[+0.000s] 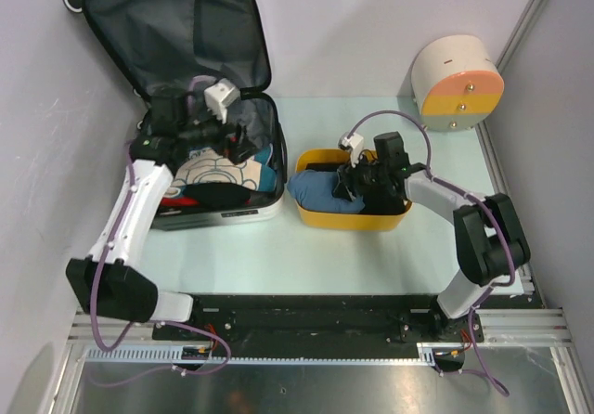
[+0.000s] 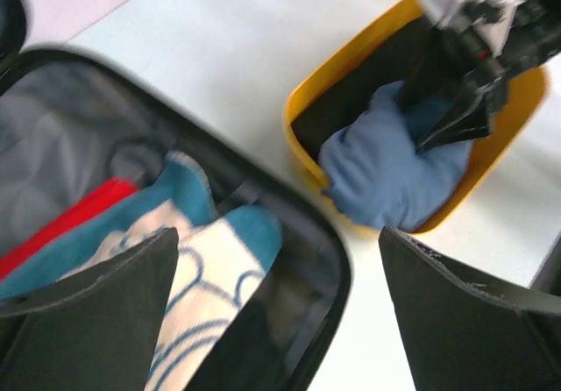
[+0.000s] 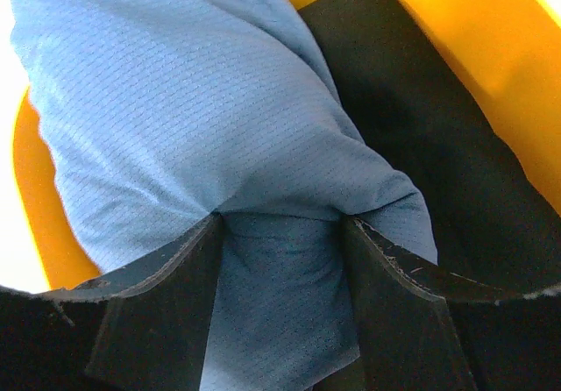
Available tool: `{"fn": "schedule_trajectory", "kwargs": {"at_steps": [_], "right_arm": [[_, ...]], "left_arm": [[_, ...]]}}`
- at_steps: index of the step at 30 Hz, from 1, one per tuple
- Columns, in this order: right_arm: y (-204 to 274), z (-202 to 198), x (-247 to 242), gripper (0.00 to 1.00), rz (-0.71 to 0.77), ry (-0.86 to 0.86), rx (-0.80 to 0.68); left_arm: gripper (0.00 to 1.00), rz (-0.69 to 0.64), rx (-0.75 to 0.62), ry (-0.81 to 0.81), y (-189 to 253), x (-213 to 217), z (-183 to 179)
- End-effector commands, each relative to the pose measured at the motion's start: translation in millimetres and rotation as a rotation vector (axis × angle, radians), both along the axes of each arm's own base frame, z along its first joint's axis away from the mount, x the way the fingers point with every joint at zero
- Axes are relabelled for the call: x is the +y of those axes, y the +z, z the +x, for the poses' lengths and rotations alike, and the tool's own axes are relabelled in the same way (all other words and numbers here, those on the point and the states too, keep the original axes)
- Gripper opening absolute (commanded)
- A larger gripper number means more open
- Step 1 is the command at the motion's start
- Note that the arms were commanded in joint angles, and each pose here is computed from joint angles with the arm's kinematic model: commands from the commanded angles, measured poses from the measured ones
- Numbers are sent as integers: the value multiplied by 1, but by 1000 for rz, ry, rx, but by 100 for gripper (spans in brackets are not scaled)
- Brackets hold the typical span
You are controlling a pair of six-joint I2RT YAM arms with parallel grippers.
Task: Open, take out, and arrange the luggage
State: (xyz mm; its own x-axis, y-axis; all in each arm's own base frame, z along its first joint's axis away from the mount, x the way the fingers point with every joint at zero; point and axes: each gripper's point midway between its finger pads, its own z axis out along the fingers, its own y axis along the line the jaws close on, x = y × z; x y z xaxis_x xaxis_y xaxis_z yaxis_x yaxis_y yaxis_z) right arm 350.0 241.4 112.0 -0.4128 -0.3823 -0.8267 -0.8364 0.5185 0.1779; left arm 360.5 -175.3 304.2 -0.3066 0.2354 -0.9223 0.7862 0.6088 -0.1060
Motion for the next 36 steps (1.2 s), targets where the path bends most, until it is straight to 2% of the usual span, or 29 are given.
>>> {"fn": "schedule_trajectory", "kwargs": {"at_steps": [1,5,8,12,15,16,20,26,29,32,33,35,36], "right_arm": [[-32,7,7,61,-48,13,49],[-25,1,6,64,-36,17,64],[-17,-12,2,75,-26,14,117],[39,-14,-1,85,66,-33,73],[67,-15,-5,91,113,-48,45],[83,-16,-7,92,135,-56,16],[105,-18,-11,93,165,-72,-21],[113,-17,-20,93,165,-108,-36],[118,-15,-23,94,169,-118,-56],[122,-15,-23,94,171,-108,-77],[123,-15,-23,94,171,-105,-82],[126,-15,-22,94,176,-93,-94],[126,-14,-21,93,175,-89,-102]], "left_arm": [[100,184,6,124,-40,58,-10],[99,304,80,154,-67,82,-19],[99,400,92,149,-78,95,-17],[98,475,45,79,-80,96,-8],[97,587,-12,-26,-89,85,1],[96,637,-58,-101,-93,76,1],[96,713,-69,-239,-121,53,17],[98,818,-92,-340,-148,42,46],[96,850,-85,-358,-160,42,59],[85,857,-86,-371,-165,41,65],[72,859,-92,-383,-166,41,63],[53,856,-111,-388,-160,41,61],[38,859,-110,-390,-161,42,60]]}}
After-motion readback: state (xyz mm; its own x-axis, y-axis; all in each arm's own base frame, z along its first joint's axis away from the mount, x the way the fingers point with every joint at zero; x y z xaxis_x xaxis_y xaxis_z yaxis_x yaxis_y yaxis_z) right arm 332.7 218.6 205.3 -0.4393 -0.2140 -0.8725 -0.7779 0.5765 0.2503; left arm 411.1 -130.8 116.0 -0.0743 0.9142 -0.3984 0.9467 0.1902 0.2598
